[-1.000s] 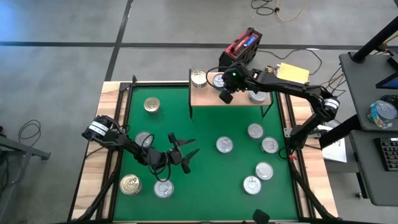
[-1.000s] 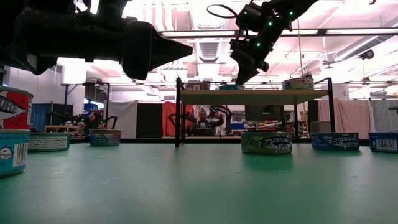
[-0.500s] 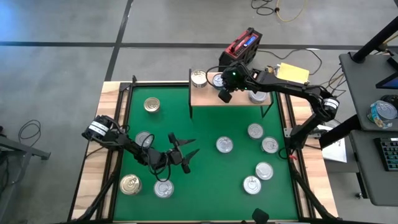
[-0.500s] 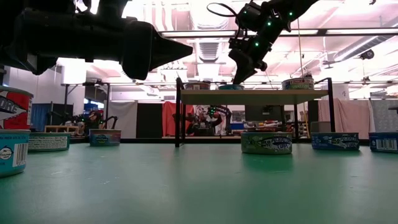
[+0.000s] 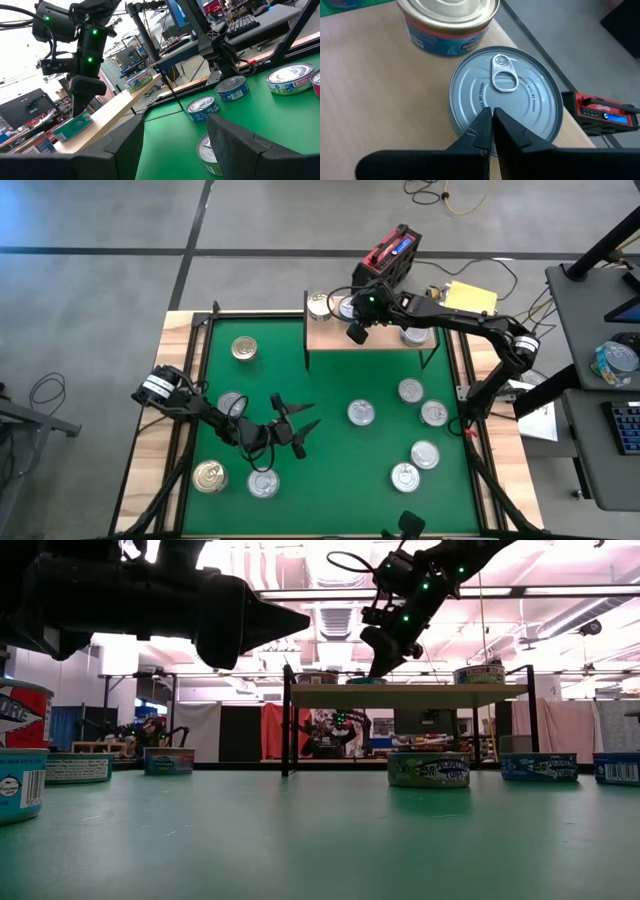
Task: Stack canned seafood by type on shelf
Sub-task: Put the green/blue tuna can on the shelf, then put the red tuna can on the shelf
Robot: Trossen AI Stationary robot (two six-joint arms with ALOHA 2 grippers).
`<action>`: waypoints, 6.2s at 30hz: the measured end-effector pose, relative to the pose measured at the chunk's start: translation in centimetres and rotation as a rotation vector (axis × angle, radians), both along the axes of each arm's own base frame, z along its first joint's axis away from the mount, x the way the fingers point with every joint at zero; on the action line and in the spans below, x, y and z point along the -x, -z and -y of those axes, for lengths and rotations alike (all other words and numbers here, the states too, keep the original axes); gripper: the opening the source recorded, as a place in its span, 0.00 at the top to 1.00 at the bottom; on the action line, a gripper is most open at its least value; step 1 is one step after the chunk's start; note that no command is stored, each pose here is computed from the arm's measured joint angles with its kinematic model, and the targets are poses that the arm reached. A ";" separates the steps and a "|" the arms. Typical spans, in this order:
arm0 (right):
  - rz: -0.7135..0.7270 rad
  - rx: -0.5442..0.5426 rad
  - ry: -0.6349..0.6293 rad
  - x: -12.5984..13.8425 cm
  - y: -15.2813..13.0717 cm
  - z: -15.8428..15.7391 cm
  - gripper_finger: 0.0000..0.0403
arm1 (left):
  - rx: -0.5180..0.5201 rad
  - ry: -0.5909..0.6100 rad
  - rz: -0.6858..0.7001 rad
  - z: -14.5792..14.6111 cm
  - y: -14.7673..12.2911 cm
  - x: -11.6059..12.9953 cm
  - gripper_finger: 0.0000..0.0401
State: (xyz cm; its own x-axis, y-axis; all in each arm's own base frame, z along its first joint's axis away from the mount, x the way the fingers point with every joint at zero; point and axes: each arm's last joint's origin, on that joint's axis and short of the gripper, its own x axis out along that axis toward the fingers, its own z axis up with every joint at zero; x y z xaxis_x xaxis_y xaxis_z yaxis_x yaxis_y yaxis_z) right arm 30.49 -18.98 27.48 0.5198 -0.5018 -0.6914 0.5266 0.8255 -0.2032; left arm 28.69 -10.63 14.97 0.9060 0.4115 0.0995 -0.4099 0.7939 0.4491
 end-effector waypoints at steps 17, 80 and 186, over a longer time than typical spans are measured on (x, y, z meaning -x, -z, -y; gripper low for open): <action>0.005 0.005 -0.003 0.0 -0.1 0.0 0.98 | 0.000 0.000 0.000 0.0 0.0 0.0 0.50; 0.433 -0.019 -0.338 8.1 3.8 -28.7 0.98 | 0.428 -0.153 -0.774 6.7 -7.9 -2.0 0.50; 0.474 -0.320 -0.603 -7.1 13.0 -31.8 0.98 | 0.757 -0.150 -0.860 12.4 -3.2 5.7 1.00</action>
State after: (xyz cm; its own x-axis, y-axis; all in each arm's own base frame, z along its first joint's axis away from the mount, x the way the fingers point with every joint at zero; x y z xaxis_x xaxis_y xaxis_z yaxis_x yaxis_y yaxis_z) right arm 37.59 12.81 14.47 0.9088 0.1394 -0.3932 -0.0536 0.9737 0.2213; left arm 23.03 -22.98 18.17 0.4916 0.2115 -0.8447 -0.3122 0.9484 0.0557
